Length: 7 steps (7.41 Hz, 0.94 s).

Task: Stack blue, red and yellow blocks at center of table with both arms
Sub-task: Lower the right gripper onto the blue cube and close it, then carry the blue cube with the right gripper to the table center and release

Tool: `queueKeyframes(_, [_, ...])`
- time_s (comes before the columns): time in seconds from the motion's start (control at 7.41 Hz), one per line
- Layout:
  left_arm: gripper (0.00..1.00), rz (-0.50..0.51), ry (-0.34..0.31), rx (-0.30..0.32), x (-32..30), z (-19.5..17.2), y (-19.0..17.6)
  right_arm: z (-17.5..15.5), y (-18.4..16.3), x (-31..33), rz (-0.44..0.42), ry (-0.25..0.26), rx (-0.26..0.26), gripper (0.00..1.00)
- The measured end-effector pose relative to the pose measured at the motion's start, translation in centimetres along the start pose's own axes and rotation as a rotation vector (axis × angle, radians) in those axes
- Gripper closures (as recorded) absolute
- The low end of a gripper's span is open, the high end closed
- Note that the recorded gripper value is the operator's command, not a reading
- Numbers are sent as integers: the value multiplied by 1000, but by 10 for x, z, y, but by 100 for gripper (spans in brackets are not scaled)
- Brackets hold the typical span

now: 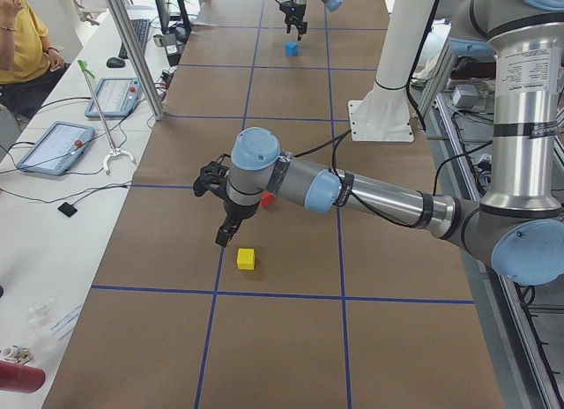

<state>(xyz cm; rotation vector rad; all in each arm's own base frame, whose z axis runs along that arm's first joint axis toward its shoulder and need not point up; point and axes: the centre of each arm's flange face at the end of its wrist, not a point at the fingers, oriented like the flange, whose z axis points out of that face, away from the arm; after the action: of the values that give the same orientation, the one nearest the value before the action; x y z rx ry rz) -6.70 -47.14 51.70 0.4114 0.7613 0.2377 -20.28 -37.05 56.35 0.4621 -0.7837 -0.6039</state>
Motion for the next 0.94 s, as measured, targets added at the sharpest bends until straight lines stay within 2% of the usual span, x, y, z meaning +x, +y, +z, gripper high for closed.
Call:
queueKeyframes(0.4, [0, 0, 0, 0, 0, 0, 1, 29, -20, 10, 0, -3, -7, 2])
queueKeyframes(0.94, [0, 0, 0, 0, 0, 0, 1, 43, -17, 5, 4, -17, -35, 3])
